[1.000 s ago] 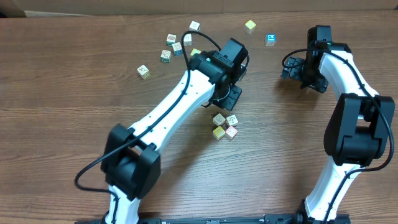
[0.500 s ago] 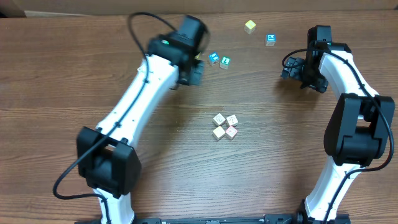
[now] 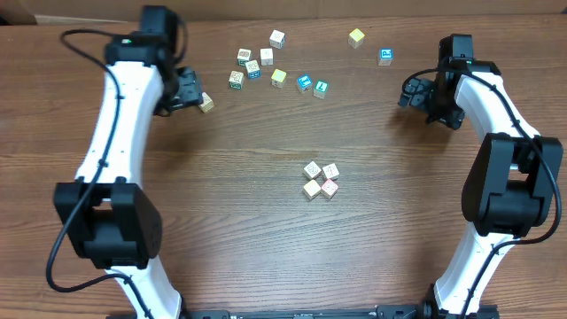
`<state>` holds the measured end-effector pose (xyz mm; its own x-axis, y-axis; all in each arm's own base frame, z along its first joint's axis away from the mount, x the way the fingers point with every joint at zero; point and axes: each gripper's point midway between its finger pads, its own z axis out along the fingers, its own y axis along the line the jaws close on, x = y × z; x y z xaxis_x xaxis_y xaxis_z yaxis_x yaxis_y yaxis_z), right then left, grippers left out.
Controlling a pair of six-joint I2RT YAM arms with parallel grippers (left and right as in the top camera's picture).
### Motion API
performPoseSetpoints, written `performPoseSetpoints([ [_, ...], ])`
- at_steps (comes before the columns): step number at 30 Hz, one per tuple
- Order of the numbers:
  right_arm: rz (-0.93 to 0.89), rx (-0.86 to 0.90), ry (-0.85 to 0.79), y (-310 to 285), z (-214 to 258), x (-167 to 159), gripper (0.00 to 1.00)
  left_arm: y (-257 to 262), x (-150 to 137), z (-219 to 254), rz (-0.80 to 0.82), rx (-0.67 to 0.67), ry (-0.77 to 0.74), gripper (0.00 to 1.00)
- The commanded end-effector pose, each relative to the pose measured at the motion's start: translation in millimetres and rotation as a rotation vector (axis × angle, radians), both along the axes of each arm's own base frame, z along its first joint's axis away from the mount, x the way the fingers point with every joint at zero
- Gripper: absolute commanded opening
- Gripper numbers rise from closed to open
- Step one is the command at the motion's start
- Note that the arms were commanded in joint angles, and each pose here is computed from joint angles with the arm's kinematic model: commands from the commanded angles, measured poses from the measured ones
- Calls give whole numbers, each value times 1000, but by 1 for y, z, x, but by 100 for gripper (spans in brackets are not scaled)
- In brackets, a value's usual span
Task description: Form a circle
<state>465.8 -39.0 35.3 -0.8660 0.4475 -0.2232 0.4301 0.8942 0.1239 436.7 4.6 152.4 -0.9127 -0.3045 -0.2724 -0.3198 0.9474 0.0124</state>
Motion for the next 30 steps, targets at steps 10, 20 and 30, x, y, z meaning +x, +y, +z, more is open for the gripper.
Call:
performPoseSetpoints([
  [10, -55, 515, 15, 86, 63, 2, 45, 35, -1, 9, 92, 4, -27, 100],
  [20, -178, 379, 56, 149, 166, -17, 65, 35, -1, 9, 92, 4, -26, 99],
  [30, -337, 86, 236, 179, 148, -90, 64, 35, -1, 9, 92, 4, -26, 99],
])
